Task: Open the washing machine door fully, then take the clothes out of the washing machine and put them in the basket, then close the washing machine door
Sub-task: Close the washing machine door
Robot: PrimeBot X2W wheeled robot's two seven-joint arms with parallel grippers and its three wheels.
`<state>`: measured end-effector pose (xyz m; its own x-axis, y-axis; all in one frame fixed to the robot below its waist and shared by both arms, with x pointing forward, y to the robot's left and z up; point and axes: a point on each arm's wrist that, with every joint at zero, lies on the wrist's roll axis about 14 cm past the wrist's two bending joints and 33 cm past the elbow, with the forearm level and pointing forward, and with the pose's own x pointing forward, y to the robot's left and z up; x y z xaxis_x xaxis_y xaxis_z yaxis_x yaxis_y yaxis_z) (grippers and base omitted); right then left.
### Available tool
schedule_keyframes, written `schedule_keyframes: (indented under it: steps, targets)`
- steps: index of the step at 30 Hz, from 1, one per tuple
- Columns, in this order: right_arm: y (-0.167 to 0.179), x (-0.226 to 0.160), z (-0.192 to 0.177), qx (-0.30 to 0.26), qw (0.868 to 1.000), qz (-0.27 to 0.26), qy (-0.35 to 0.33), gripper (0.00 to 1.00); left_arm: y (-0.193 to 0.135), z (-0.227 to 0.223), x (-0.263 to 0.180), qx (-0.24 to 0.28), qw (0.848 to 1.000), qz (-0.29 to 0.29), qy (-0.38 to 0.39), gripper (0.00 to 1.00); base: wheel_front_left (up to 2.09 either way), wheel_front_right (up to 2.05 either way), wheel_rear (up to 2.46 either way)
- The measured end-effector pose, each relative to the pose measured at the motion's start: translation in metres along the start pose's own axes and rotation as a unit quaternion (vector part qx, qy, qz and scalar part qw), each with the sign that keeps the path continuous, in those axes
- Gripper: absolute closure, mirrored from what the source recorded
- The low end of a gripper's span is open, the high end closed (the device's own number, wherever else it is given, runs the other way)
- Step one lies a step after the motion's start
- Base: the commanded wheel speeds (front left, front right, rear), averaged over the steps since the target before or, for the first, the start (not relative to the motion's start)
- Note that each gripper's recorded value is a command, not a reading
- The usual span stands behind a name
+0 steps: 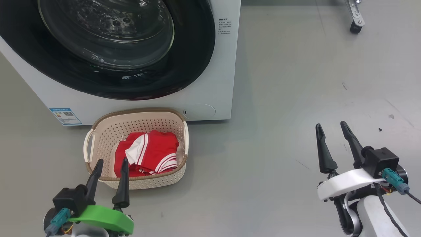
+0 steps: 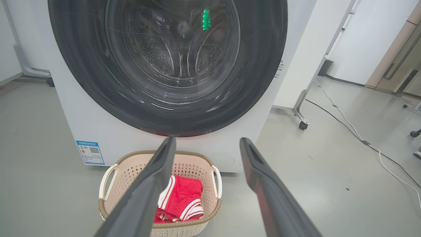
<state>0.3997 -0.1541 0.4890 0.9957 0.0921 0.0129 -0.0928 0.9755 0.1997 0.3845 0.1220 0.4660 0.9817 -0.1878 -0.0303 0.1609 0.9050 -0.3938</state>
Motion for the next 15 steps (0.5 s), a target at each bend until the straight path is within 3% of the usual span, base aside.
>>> schedule_keyframes:
  steps: [15]
  targets:
    - [0.0000,-0.0108,0.0003,-0.008,1.000,0.001,-0.001,0.00,0.0012,-0.0010,-0.0033,0.005,1.000,0.003,0.002,0.00,0.00,0.00,0.00]
